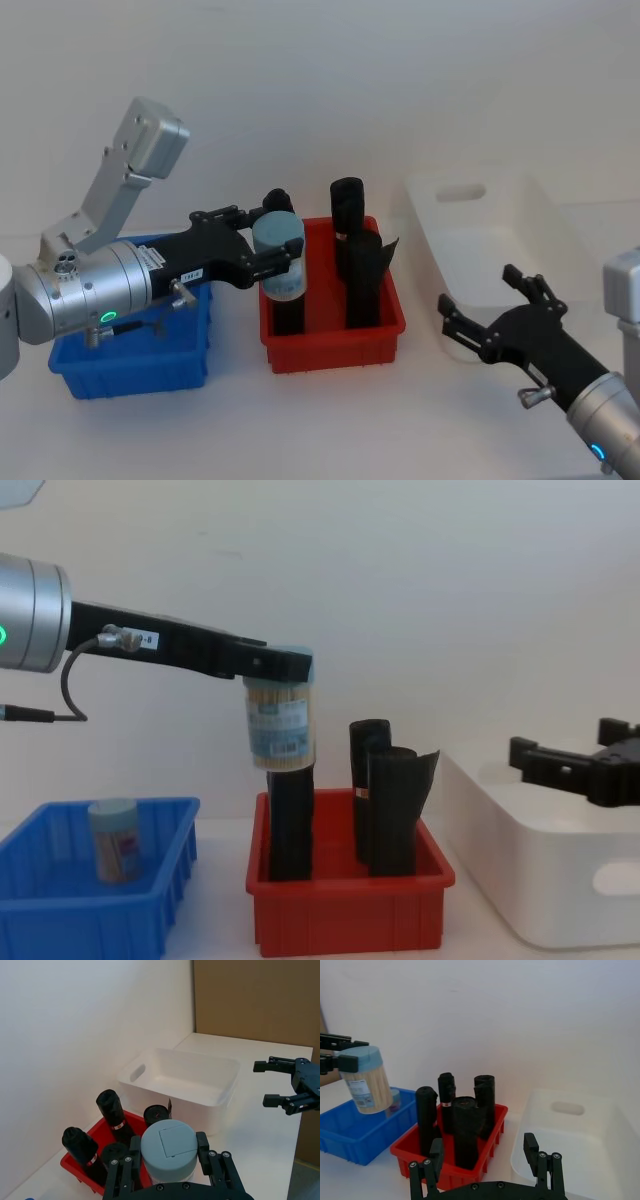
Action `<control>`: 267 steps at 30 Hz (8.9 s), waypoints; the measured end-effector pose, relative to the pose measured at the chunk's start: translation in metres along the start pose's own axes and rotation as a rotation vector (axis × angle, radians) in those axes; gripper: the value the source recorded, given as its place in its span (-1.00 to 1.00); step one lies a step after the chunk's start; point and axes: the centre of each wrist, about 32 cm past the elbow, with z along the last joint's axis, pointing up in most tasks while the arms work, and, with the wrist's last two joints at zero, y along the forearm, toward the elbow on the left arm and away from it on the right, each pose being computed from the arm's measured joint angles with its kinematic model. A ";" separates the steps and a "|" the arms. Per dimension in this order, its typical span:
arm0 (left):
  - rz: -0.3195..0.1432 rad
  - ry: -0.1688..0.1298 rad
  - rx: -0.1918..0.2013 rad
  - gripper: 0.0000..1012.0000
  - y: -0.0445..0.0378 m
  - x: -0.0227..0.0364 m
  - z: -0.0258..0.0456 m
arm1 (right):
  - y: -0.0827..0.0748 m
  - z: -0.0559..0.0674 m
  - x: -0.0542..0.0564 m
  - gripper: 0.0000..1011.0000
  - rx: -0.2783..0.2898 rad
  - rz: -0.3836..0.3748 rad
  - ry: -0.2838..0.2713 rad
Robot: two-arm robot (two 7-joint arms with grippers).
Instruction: Pick the cotton swabs from the blue box and place them into the white box.
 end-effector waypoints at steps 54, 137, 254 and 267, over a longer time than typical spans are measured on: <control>-0.030 -0.003 -0.005 0.31 -0.0015 -0.0003 0.0034 | 0.111 0.027 -0.057 0.98 -0.055 0.360 -0.031; -0.030 -0.003 -0.005 0.98 -0.0015 -0.0003 0.0033 | 0.068 0.010 0.009 0.25 -0.042 -0.194 0.018; 0.232 -0.073 -0.083 0.98 -0.0276 -0.0528 -0.0504 | 0.031 -0.006 0.024 0.98 0.015 -0.125 0.006; 0.346 -0.085 -0.135 0.98 -0.0360 -0.0800 -0.0729 | 0.002 -0.003 0.006 0.98 0.002 -0.098 0.006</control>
